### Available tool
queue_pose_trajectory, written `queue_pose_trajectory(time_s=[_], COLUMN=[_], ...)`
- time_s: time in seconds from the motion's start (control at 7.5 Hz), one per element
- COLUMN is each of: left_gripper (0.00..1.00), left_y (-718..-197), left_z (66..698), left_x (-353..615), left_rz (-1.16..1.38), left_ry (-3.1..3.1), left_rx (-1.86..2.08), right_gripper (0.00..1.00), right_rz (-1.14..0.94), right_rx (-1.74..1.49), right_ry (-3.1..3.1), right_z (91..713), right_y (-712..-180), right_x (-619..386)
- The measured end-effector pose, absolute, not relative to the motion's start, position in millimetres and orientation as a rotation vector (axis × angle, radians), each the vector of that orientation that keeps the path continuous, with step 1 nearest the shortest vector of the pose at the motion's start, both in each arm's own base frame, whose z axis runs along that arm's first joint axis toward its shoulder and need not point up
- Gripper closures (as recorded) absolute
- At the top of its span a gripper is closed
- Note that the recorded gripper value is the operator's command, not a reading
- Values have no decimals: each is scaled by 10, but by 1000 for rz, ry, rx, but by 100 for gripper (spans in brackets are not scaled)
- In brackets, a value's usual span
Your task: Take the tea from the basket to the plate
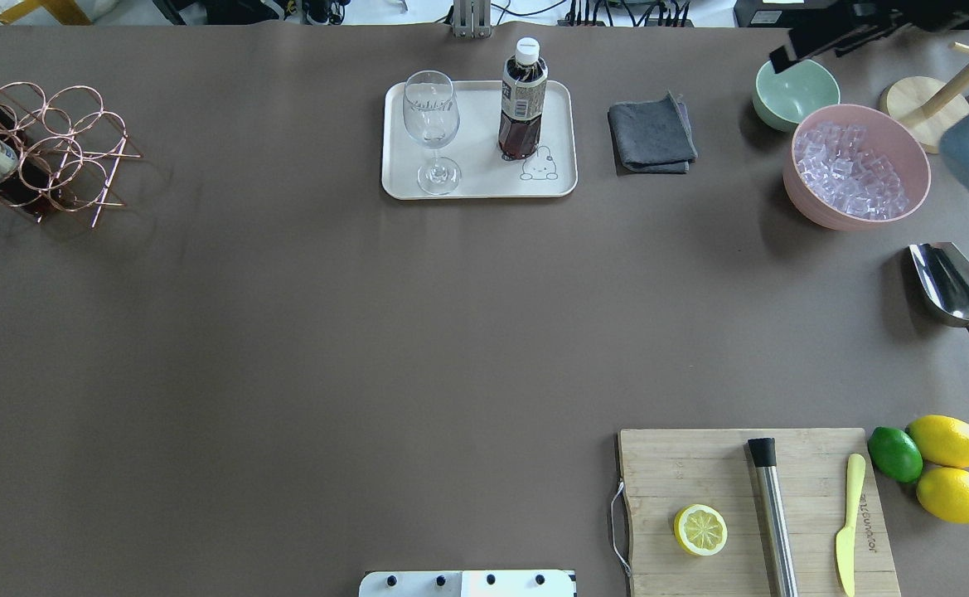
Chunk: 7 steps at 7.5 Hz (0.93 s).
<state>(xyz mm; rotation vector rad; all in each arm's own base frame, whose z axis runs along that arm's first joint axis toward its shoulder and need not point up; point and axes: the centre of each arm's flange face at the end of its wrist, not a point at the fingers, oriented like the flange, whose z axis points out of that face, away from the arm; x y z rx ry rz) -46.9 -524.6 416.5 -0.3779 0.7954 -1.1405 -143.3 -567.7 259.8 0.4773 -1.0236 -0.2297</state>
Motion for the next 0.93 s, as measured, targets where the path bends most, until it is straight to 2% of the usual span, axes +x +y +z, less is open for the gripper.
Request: queue_pose_trajectory(time_s=[0.27, 0.53, 0.93], left_gripper=[1, 1, 1], left_y=[-4831, -4515, -4407], left_z=[4691, 5281, 5903], left_x=[-558, -680, -863], left_rz=[-897, -630, -189], left_ry=[781, 756, 721], left_rx=[-320, -266, -148], right_gripper=[1, 1, 0], right_rz=[-90, -95, -107], right_rx=[329, 249, 164], right_ry=[-992, -892, -762], right_z=[3815, 5121, 6392], right_y=[-5404, -5114, -4749], right_x=[-643, -1, 610])
